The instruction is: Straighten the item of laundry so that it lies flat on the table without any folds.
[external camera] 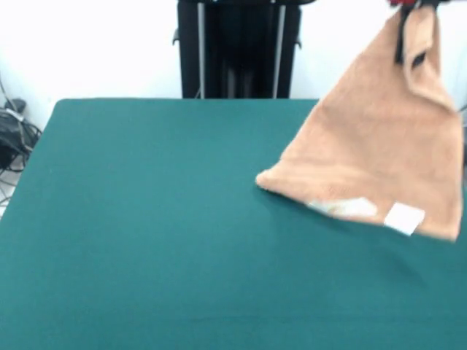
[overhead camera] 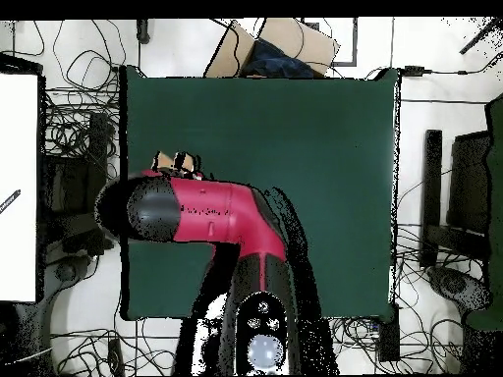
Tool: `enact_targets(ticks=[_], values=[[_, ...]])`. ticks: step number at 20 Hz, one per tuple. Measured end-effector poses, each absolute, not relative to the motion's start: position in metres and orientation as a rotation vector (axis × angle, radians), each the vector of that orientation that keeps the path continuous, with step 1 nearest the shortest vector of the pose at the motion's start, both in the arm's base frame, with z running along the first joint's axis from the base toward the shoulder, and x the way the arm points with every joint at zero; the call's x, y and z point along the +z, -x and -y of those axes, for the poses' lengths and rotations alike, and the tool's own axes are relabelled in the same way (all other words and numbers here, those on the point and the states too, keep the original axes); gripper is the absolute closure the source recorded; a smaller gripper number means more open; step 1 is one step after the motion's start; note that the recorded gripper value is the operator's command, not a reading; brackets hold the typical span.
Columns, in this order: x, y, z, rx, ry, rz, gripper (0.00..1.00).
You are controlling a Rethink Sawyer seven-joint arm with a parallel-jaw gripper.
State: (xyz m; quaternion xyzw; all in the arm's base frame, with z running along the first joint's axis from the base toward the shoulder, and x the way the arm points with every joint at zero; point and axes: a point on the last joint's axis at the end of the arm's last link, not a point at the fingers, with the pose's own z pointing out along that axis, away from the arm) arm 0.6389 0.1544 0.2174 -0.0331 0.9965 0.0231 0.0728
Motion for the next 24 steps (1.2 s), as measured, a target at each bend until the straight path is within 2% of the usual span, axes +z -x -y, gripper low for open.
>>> enact_targets(ticks=[8, 24], values=[[0.169, -0.640, -0.147, 0.063, 0.076, -3.011, 1.00], [0.075, -0.639, -0.062, 0.164, -0.118, -3.146, 1.00]])
